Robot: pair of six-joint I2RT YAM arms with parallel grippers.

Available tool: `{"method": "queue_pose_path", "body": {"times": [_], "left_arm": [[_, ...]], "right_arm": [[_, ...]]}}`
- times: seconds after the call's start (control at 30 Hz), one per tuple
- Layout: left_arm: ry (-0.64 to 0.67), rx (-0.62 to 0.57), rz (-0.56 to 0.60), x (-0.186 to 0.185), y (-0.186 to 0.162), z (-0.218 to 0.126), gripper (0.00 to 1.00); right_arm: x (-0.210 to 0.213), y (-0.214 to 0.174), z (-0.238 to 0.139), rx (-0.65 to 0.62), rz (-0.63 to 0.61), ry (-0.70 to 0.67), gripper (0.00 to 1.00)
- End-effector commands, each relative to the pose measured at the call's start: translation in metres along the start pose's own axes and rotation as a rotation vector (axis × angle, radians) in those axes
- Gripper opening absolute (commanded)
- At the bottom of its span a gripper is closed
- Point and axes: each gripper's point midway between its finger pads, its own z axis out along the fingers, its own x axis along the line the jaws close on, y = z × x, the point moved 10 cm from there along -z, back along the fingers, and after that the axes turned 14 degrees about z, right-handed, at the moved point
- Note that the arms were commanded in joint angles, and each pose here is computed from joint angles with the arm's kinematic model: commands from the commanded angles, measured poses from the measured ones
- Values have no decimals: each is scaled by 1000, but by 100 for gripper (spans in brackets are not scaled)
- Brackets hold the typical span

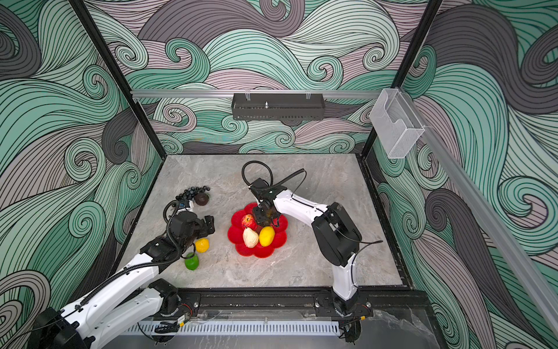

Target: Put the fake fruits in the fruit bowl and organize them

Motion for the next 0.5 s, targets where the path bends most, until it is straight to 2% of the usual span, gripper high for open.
{"method": "queue_pose_path", "body": {"times": [0.0, 0.33, 0.47], "left_arm": [[10, -22, -8, 0, 11, -3, 94], [13, -20, -9, 0, 11, -2, 93], [12, -20, -8, 0, 11, -3, 94]], "right_arm": [[4, 2, -12, -20, -13, 13, 61], [5, 0, -18, -26, -10, 24, 58], [-1, -2, -26, -57, 4, -6, 62]]}}
